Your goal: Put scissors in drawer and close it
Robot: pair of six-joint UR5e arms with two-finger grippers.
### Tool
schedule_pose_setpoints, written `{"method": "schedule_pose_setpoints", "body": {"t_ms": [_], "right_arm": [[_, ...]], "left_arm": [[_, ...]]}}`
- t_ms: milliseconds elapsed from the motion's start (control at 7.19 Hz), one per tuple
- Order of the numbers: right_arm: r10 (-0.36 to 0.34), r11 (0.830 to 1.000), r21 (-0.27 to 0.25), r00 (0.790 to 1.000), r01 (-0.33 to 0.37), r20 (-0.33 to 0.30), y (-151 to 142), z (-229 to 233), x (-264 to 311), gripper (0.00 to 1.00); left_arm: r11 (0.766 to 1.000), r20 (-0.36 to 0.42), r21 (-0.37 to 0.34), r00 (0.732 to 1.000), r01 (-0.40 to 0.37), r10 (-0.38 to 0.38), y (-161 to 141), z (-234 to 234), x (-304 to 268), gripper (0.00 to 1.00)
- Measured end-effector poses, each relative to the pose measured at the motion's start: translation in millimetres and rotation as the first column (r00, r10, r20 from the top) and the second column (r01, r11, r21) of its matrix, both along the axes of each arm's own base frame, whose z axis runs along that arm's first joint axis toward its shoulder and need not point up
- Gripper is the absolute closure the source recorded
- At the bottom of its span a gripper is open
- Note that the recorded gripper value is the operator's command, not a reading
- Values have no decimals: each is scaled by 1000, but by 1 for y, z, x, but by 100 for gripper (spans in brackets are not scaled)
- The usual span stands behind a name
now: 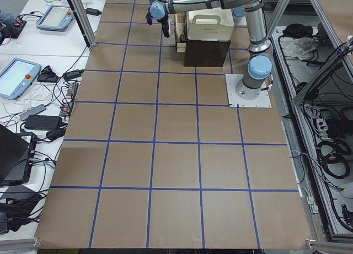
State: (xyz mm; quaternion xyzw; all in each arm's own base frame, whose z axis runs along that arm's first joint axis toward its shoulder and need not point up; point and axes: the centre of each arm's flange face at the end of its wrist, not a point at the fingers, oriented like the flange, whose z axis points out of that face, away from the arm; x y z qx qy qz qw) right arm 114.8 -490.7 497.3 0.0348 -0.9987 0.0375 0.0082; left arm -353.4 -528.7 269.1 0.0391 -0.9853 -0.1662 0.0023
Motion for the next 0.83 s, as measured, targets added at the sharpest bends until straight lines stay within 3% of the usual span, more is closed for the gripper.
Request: {"method": "schedule_pose_setpoints", "body": {"t_ms": [417, 557, 696, 835], "right_arm": [[-2, 1000, -1, 1000, 2, -2, 0, 0, -1, 0], [-3, 1000, 0, 1000, 3, -2, 0, 0, -1, 0], [-3, 1000, 0, 1000, 3, -3, 0, -1, -1, 0], [-3, 1000, 0, 1000, 3, -3, 0, -1, -1, 0]], "left_arm": [[987, -5, 150, 998, 60, -60, 35, 1, 8, 0], [984, -8, 163, 997, 73, -73, 38, 4, 9, 0], [987, -16, 137, 997, 80, -79, 35, 7, 8, 0], [995, -34, 62, 996, 80, -78, 24, 13, 5, 0]]}}
